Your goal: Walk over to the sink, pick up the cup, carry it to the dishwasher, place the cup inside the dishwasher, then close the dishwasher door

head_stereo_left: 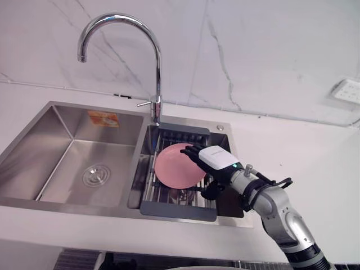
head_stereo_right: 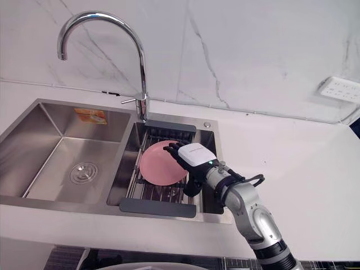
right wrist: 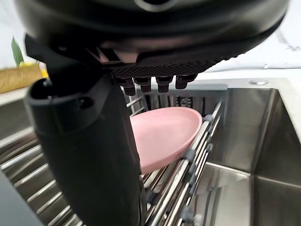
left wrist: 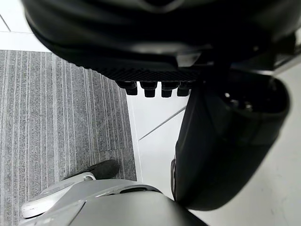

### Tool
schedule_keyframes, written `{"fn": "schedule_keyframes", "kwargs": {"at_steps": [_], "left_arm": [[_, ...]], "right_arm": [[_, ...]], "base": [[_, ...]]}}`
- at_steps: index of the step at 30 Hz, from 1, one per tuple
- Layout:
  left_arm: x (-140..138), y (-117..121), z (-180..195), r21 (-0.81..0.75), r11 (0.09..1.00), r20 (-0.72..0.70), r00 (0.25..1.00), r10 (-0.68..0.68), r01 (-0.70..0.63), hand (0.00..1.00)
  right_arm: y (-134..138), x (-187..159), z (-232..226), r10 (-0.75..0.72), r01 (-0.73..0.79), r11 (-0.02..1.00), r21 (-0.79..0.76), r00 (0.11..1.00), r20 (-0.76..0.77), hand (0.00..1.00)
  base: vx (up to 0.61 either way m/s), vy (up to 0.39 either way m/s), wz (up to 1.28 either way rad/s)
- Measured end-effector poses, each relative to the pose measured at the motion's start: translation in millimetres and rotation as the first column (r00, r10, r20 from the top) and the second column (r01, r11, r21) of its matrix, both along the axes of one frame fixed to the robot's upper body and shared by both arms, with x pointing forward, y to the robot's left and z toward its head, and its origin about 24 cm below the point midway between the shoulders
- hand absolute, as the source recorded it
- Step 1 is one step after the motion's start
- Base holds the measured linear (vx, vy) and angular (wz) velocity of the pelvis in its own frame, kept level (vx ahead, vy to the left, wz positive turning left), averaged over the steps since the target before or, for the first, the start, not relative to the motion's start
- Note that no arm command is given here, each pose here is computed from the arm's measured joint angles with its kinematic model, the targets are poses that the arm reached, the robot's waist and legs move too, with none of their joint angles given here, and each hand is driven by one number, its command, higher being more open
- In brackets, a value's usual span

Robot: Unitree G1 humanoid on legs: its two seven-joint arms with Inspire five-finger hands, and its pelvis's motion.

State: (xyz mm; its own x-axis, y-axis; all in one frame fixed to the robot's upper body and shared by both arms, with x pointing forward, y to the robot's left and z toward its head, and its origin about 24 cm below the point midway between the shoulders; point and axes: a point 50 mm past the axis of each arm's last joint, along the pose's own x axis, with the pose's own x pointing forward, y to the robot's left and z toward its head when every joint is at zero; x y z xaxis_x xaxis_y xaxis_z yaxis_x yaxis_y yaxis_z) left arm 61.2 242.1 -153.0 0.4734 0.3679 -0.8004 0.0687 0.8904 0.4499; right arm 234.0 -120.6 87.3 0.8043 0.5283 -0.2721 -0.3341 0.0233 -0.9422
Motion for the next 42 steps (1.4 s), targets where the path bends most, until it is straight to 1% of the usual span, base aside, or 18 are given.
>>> {"fn": "schedule_keyframes", "kwargs": {"at_steps": [11, 16, 18, 24, 25, 31, 34, 38, 42], "left_arm": [[3, -1, 0, -0.011, 1.000, 0.004, 1.000, -0.007, 0.007, 1.00], [3, -1, 0, -0.013, 1.000, 0.004, 1.000, -0.008, 0.008, 1.00], [3, -1, 0, -0.013, 1.000, 0.003, 1.000, -0.007, 0.007, 1.00], [3, -1, 0, -0.012, 1.000, -0.003, 1.000, -0.005, 0.005, 1.00], [4, -1, 0, -0.012, 1.000, -0.003, 1.000, -0.005, 0.005, 1.00], [3, -1, 0, -0.012, 1.000, -0.008, 1.000, -0.003, 0.003, 1.00], [4, -1, 0, -0.011, 1.000, -0.002, 1.000, -0.005, 0.005, 1.00], [5, -1, 1, -0.010, 1.000, 0.002, 1.000, -0.005, 0.005, 1.00], [6, -2, 1, -0.014, 1.000, 0.008, 1.000, -0.006, 0.006, 1.00]], "right_arm": [[10, 4, -9, 0.024, -0.024, 0.996, -0.088, 1.000, -0.001, 1.00], [9, 6, -12, 0.011, -0.011, 0.994, -0.111, 1.000, -0.002, 1.00], [8, 9, -14, -0.003, 0.005, 0.987, -0.158, 1.000, 0.013, 1.00], [9, 11, -23, -0.008, 0.014, 0.974, -0.227, 1.000, 0.027, 1.00], [11, 10, -24, -0.003, 0.010, 0.972, -0.235, 1.000, 0.029, 0.00], [10, 14, -34, -0.034, 0.034, 0.974, -0.225, 0.999, 0.005, 0.00], [11, 15, -33, -0.037, 0.049, 0.979, -0.200, 0.997, 0.063, 0.00], [12, 18, -29, -0.049, 0.086, 0.982, -0.167, 0.976, 0.213, 0.00], [9, 20, -37, -0.071, 0.112, 0.983, -0.143, 0.961, 0.269, 0.00]], "base": [[-0.01, 0.009, 0.06], [0.00, 0.000, 0.00], [0.00, 0.000, 0.00], [0.00, 0.000, 0.00], [0.00, 0.000, 0.00], [0.00, 0.000, 0.00], [-0.01, 0.009, 0.02], [0.00, 0.000, 0.00], [0.00, 0.000, 0.00]]}}
